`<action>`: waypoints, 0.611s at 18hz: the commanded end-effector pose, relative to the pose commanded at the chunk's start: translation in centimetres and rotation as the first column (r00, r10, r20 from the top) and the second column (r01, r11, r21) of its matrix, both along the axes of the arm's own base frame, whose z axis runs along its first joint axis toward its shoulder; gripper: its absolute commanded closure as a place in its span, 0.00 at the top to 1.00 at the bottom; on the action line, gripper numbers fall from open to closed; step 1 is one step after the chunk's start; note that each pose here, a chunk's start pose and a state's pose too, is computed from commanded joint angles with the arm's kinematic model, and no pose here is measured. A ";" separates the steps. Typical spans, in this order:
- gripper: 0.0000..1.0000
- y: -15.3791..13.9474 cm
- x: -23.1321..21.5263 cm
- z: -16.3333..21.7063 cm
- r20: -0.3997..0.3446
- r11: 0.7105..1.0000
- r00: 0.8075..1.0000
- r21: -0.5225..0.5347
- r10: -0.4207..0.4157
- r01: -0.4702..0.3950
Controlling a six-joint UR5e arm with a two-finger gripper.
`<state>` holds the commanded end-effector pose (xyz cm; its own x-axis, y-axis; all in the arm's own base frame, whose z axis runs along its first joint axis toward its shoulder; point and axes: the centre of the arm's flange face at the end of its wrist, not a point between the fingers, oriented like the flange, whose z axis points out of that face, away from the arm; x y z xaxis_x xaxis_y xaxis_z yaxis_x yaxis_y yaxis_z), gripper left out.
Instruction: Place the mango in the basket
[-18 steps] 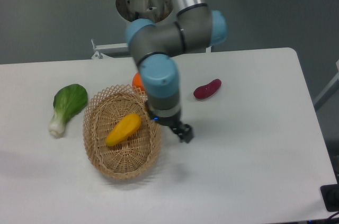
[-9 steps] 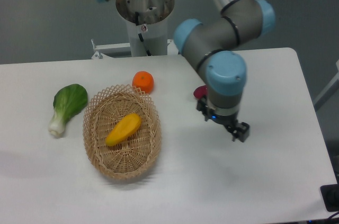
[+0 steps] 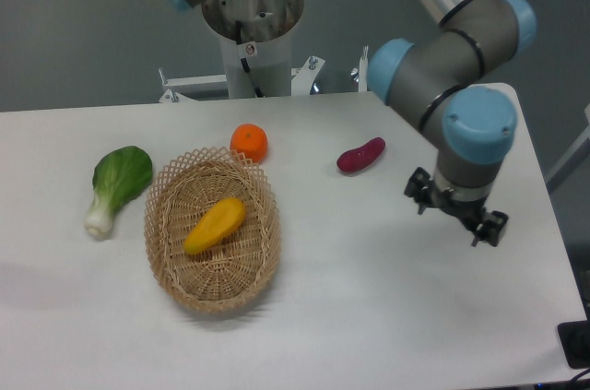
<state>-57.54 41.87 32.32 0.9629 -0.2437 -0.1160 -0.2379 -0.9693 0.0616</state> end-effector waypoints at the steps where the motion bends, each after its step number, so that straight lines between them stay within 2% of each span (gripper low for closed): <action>1: 1.00 -0.4 -0.6 -0.1 -0.001 1.000 1.000 -0.002 -0.012 0.012; 6: 1.00 -2.0 -2.1 -0.1 0.004 0.999 1.000 0.012 -0.031 0.031; 11: 1.00 -2.1 -2.1 -0.2 0.007 0.999 0.999 0.019 -0.031 0.031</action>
<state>-59.66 39.82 32.16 0.9556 -0.2717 -0.1136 -0.2686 -0.9623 0.0418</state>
